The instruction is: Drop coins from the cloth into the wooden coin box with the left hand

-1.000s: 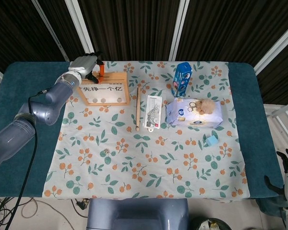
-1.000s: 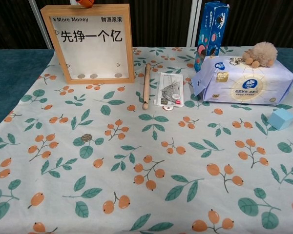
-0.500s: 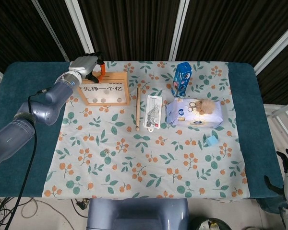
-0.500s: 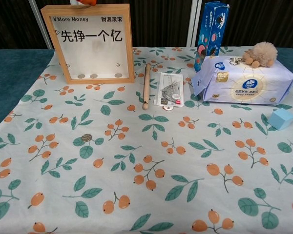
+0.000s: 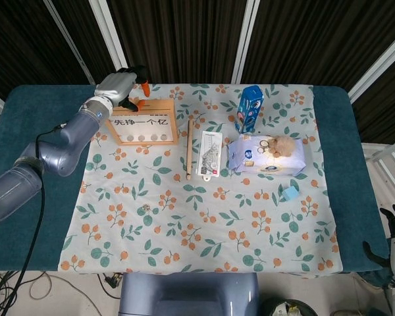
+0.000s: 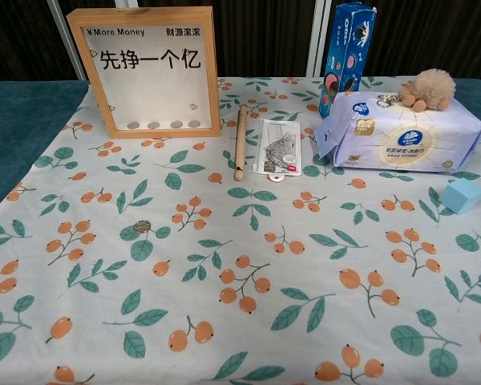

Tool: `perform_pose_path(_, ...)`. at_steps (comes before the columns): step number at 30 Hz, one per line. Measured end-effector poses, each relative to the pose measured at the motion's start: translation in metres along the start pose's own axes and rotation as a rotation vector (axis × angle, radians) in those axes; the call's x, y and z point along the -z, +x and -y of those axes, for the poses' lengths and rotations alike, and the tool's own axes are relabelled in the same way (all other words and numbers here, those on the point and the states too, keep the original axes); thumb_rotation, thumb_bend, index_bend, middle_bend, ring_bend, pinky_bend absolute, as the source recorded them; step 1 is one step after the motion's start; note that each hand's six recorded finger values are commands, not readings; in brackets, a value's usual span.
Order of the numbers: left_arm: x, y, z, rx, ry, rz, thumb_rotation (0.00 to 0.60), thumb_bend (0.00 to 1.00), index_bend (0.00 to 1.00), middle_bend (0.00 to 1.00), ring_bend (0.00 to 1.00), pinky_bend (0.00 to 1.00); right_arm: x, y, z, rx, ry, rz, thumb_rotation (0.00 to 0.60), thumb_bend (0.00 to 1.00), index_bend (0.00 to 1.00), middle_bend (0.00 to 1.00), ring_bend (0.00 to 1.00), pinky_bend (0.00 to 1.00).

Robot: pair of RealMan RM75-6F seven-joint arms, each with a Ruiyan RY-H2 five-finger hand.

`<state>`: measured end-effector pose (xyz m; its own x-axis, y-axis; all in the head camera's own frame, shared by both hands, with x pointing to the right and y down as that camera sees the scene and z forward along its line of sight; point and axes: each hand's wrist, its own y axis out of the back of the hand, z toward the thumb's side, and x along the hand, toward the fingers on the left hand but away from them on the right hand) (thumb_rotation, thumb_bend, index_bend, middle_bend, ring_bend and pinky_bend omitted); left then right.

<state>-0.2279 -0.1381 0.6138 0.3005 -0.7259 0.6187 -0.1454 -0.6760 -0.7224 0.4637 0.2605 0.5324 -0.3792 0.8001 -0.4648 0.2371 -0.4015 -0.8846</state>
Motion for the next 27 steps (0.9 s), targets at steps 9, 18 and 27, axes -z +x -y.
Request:
perform_pose_path(9, 0.003, -0.069, -0.005, -0.237, -0.034, 0.138, 0.600, 0.29, 0.44, 0.05, 0.00, 0.00, 0.002, -0.001, 0.000, 0.004, 0.004, 0.016, 0.600, 0.37, 0.17, 0.05, 0.00, 0.00)
perform_pose_path(18, 0.033, -0.157, 0.075, -0.260, -0.110, 0.205, 0.600, 0.18, 0.40, 0.02, 0.00, 0.00, -0.001, -0.002, 0.001, 0.016, 0.008, 0.001, 0.600, 0.37, 0.17, 0.05, 0.00, 0.00)
perform_pose_path(27, 0.015, -0.163, 0.180, -0.038, 0.021, 0.239, 0.600, 0.12, 0.34, 0.00, 0.00, 0.00, 0.001, 0.000, -0.001, 0.016, 0.000, 0.008, 0.600, 0.37, 0.17, 0.05, 0.00, 0.00)
